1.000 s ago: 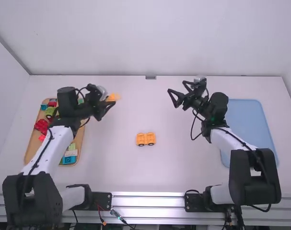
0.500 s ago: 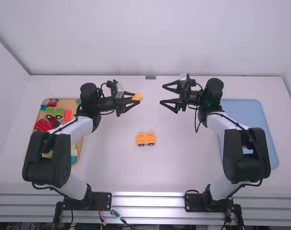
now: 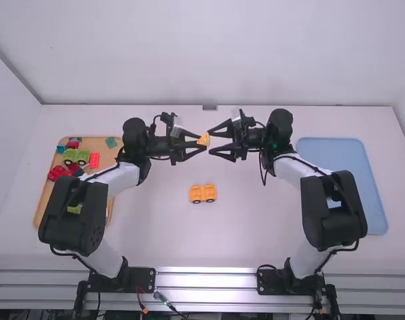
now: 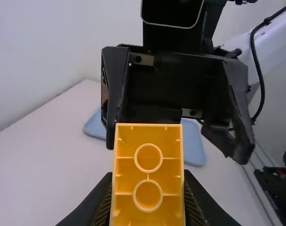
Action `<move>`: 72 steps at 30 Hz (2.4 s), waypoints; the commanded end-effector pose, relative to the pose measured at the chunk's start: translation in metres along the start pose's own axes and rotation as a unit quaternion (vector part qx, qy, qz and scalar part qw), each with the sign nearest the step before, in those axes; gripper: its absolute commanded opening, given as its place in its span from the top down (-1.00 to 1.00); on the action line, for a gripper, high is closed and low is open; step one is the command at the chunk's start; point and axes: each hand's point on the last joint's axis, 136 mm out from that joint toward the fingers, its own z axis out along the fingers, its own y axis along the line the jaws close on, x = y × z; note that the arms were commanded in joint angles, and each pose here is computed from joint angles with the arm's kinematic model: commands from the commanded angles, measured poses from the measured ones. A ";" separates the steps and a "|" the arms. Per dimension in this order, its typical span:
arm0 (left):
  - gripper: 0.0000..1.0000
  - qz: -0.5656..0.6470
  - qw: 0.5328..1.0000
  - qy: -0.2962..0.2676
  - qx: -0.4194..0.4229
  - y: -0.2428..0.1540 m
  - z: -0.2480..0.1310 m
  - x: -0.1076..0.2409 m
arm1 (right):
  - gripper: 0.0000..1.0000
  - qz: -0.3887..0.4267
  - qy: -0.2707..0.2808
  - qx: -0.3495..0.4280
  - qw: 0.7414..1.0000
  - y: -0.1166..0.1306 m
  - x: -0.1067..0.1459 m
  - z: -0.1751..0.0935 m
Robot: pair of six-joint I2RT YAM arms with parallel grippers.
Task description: Assemble lego blocks to make yellow taxi
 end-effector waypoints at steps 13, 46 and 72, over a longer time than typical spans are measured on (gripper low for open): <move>0.96 0.001 1.000 0.003 0.027 -0.010 0.002 0.002 | 0.04 -0.001 0.001 -0.020 1.000 0.004 -0.008 0.011; 0.96 0.032 0.999 -0.015 -0.009 0.001 0.002 -0.005 | 0.00 -0.030 -0.010 -0.001 1.000 0.003 -0.012 0.014; 0.96 0.080 0.995 -0.053 0.007 -0.014 0.000 -0.035 | 0.12 -0.035 -0.029 0.001 0.999 0.008 -0.041 0.011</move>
